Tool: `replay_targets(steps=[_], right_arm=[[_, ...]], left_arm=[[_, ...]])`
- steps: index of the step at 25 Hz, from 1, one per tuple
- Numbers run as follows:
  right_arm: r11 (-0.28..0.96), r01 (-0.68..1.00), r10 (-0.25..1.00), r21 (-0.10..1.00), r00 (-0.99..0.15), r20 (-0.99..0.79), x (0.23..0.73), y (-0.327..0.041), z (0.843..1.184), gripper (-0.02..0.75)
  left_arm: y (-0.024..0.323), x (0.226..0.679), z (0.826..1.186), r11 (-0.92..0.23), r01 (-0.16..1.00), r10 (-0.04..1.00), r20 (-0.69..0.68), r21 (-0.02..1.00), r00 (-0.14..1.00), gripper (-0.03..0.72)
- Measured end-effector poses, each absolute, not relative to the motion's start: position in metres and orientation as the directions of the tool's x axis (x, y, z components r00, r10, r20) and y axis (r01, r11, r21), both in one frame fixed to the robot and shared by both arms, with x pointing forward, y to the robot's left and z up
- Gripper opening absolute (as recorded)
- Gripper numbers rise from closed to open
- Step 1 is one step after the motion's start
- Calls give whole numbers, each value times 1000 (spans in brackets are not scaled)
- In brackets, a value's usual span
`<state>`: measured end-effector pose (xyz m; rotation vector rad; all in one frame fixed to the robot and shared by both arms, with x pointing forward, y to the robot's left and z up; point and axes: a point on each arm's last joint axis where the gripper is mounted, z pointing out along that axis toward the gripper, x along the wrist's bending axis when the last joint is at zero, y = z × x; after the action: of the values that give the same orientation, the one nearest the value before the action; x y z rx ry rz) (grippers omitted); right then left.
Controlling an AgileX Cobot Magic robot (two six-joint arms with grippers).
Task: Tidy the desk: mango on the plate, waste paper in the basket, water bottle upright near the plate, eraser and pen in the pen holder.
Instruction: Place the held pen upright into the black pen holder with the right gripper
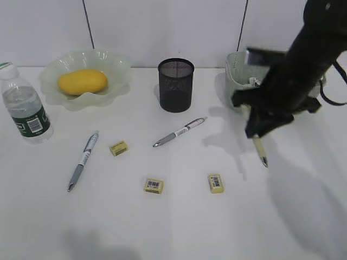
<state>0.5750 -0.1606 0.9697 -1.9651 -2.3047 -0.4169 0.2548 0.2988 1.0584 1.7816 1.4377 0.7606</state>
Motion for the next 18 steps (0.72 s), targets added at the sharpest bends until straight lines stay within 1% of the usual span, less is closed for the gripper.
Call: replay_targets(steps=[3,6,12,14,18], right_arm=[[164,943,923,289,-250,293,569,-142,1000,115],[147,887,899,437,-304,316,576,-127,1027,115],[113,687,875,718,-411,256,600,-112,1068,115],[94,611,877,786,-425,225,606,-112,1076,115],[71,490,885,869,-432,172,614,-112,1087,115]], left_arm=[[299,255,1058,-126,558,978,9,820,206,491],[299,255,1058,-126,558,978,9,820,206,491],[299,255,1058,-125,558,978,8,821,207,491],[299,255,1059,-125,557,978,8,821,207,491],[299,255,1059,-124,555,978,8,822,207,491]])
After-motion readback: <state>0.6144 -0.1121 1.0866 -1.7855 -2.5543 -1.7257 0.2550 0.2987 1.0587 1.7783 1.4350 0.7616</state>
